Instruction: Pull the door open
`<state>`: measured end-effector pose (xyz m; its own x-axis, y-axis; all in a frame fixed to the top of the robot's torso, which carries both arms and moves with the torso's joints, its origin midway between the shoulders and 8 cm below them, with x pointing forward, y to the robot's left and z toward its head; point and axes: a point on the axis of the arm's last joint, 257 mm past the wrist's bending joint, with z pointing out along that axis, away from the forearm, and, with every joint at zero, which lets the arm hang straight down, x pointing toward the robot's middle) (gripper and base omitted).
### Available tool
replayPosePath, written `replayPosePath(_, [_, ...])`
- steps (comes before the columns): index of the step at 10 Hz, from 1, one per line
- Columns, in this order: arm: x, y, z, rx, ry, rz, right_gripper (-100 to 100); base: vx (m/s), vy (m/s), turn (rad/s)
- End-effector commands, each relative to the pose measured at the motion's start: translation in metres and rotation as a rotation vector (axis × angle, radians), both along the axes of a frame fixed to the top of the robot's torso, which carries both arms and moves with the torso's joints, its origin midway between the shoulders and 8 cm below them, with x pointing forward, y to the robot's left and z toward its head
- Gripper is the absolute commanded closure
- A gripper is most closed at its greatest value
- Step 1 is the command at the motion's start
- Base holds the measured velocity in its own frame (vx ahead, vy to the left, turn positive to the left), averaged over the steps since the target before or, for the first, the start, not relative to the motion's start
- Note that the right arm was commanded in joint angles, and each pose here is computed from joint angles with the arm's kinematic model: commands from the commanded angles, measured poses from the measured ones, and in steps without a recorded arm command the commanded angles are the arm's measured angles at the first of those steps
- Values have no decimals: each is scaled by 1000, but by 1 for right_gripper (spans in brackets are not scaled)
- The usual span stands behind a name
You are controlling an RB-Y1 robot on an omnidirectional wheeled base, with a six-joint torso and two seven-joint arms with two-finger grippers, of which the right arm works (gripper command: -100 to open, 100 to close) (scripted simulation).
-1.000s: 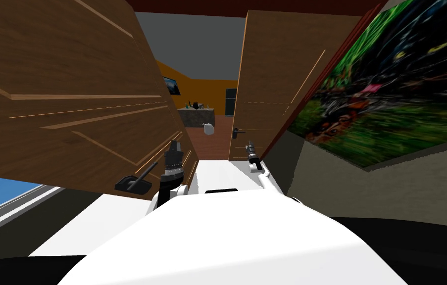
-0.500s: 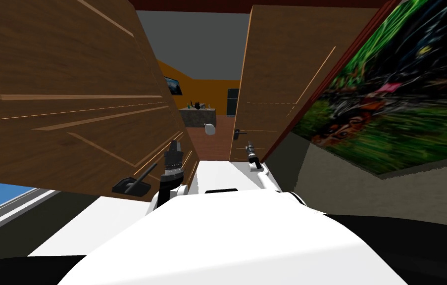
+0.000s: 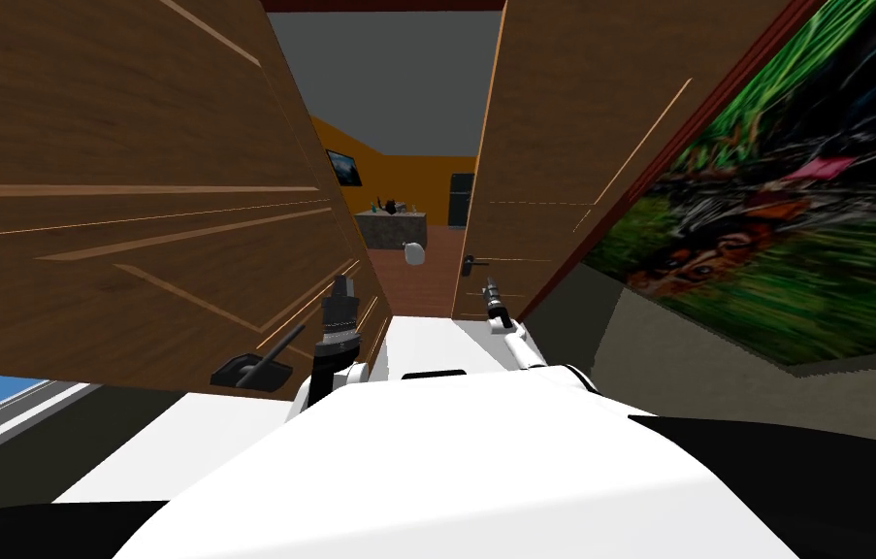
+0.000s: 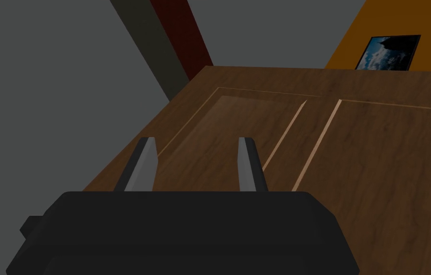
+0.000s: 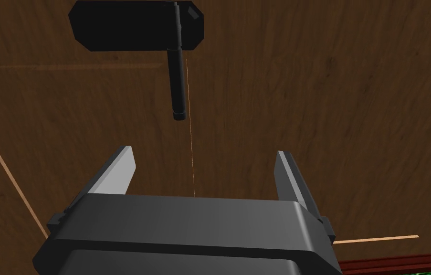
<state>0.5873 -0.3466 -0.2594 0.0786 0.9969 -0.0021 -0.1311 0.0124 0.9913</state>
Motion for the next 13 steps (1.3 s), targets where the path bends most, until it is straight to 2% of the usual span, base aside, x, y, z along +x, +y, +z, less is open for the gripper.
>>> replayPosePath(1, [6, -5, -3, 2, 14, -9, -100, 74, -20, 77])
replayPosePath(2, [8, -10, -10, 4, 34, -18, -100, 92, -11, 52])
replayPosePath(6, [16, -25, -21, 9, 75, -45, -100, 92, -18, 61])
replayPosePath(13, [23, -45, -32, 17, 124, -84, -100, 58, -16, 39])
